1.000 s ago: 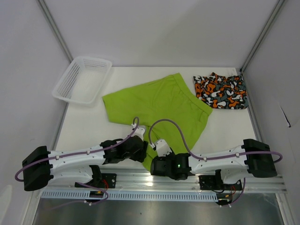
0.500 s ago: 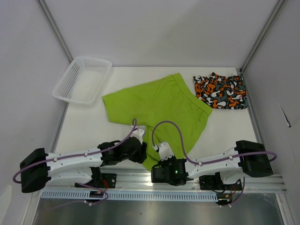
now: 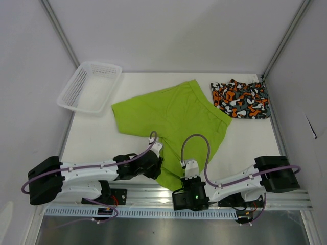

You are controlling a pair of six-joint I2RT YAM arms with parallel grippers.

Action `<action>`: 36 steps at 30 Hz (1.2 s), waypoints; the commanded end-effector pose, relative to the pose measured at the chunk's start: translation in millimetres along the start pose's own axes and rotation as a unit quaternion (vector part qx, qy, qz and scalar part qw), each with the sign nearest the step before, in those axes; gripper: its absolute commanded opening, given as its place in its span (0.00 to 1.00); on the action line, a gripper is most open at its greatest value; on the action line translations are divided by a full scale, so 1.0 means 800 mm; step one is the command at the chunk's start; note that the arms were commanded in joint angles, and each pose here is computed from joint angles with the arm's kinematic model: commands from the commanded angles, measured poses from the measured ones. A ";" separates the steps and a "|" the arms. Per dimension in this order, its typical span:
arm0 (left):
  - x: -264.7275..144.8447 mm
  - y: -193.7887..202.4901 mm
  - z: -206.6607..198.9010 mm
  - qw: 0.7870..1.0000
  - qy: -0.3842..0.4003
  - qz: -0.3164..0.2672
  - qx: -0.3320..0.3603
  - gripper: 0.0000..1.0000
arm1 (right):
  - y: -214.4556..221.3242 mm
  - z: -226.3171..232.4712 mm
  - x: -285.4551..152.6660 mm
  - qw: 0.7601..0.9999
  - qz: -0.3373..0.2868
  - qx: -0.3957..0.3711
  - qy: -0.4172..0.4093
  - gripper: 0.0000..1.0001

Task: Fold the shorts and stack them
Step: Flatten the shorts out

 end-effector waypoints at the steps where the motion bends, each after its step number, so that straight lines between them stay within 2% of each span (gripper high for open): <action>1: 0.008 -0.024 -0.014 1.000 -0.003 -0.020 0.018 0.50 | -0.001 -0.005 0.001 0.995 -0.033 0.092 -0.008 0.00; 7: 0.020 -0.037 -0.024 0.999 -0.017 -0.011 0.028 0.48 | 0.006 -0.010 0.002 0.992 -0.028 0.118 -0.027 0.00; 14: 0.026 -0.041 -0.032 0.999 -0.016 -0.009 0.041 0.47 | -0.014 -0.010 -0.012 0.990 -0.038 0.127 -0.041 0.00; 16: 0.027 -0.041 -0.034 0.999 -0.019 -0.005 0.044 0.43 | -0.018 -0.014 -0.014 0.989 -0.036 0.135 -0.043 0.00; 20: 0.029 -0.036 -0.032 0.998 -0.041 0.016 0.044 0.32 | -0.024 -0.020 -0.015 0.988 -0.034 0.146 -0.047 0.00; 23: 0.031 -0.031 -0.030 0.996 -0.062 0.035 0.046 0.19 | -0.026 -0.023 -0.015 0.986 -0.030 0.154 -0.049 0.00; 24: 0.030 -0.027 -0.027 0.995 -0.078 0.043 0.045 0.06 | -0.026 -0.023 -0.015 0.986 -0.030 0.154 -0.049 0.00; 25: 0.028 -0.030 -0.026 0.995 -0.085 0.042 0.042 0.00 | -0.026 -0.025 -0.014 0.986 -0.029 0.156 -0.050 0.00; 29: 0.017 -0.026 -0.012 0.991 -0.130 0.029 -0.002 0.00 | -0.021 -0.031 -0.007 0.986 -0.018 0.161 -0.043 0.00; 33: -0.002 -0.023 0.000 0.989 -0.131 -0.008 -0.064 0.00 | -0.013 -0.036 -0.001 0.984 -0.008 0.173 -0.039 0.00; 34: -0.014 -0.031 0.004 0.988 -0.122 -0.035 -0.090 0.00 | -0.012 -0.037 0.000 0.984 -0.007 0.174 -0.039 0.00; 36: -0.019 -0.018 0.015 0.982 -0.124 -0.045 -0.132 0.00 | -0.009 -0.039 0.002 0.984 -0.004 0.175 -0.037 0.00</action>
Point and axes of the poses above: each gripper's point midway between its finger pads, its own x axis out along the fingers, its own z axis along the line the jaws close on, y = z × x, the point moved 8 cm from there along -x, back along the fingers, and after that the axes turned 14 degrees about x, right-handed, at the moved point
